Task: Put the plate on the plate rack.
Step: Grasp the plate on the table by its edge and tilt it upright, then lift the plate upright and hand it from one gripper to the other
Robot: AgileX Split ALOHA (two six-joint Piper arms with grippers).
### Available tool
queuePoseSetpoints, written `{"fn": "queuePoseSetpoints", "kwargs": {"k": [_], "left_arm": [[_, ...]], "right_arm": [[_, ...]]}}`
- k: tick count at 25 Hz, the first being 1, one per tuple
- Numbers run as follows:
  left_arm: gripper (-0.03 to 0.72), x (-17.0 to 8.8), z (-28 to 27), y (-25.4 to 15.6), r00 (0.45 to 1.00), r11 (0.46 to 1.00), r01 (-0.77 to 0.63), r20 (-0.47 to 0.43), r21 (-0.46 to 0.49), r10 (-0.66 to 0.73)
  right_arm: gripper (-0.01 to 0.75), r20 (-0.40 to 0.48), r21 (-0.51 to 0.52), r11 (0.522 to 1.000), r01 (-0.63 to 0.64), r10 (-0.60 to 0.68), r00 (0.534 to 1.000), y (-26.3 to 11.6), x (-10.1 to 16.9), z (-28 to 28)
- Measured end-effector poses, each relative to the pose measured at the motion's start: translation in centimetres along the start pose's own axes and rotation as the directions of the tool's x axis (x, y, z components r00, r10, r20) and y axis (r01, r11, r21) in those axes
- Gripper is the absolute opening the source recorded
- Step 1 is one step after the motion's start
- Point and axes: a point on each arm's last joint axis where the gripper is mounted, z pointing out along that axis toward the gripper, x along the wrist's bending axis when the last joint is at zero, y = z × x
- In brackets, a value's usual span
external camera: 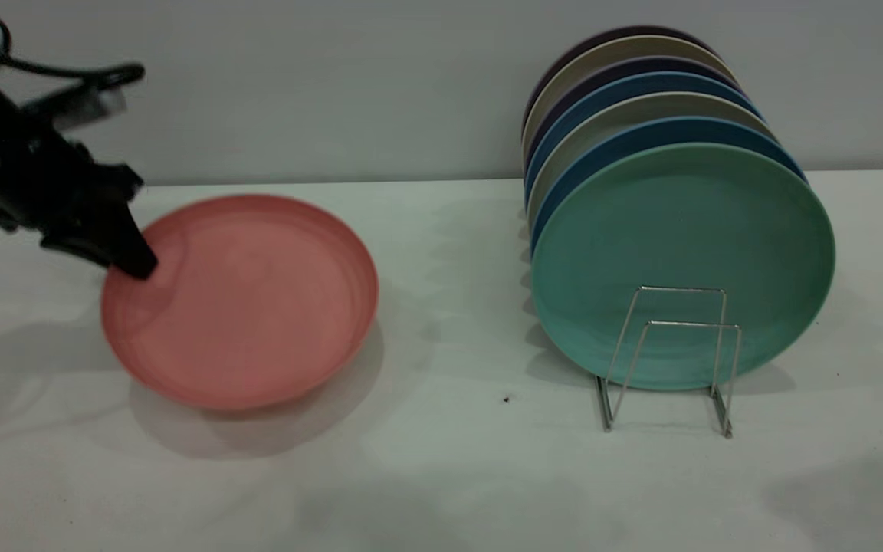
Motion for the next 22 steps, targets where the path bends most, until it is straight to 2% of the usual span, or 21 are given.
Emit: {"fn": "queuePoseSetpoints", "kwargs": {"k": [6, 11, 15, 22], "left_arm": [[0.019, -1.4, -1.7, 0.0, 0.983, 0.985, -0.173, 0.070, 0.020, 0.171], [0.019, -2.8, -2.8, 0.2, 0.948, 0.962, -0.273, 0.165, -0.026, 0.273], [0.019, -3.9, -3.6, 0.4, 0.915, 0.936, -0.347, 0.198, -0.052, 0.350], [0.019, -8.2, -3.1, 1.0, 0.803, 0.837, -0.544, 0.251, -0.059, 0.540]], "right_arm": [[0.367, -0.080, -0.016, 0.998, 0.053, -0.054, 0.995, 1.6, 0.7, -0.3], [0.367, -0.189, 0.004, 0.992, 0.128, -0.124, 0.974, 2.9, 1.7, 0.5], [0.367, -0.270, 0.018, 0.979, 0.204, -0.191, 0.944, 3.9, 2.3, 1.5], [0.367, -0.404, 0.031, 0.956, 0.292, -0.255, 0.878, 5.6, 3.2, 2.8]]}}
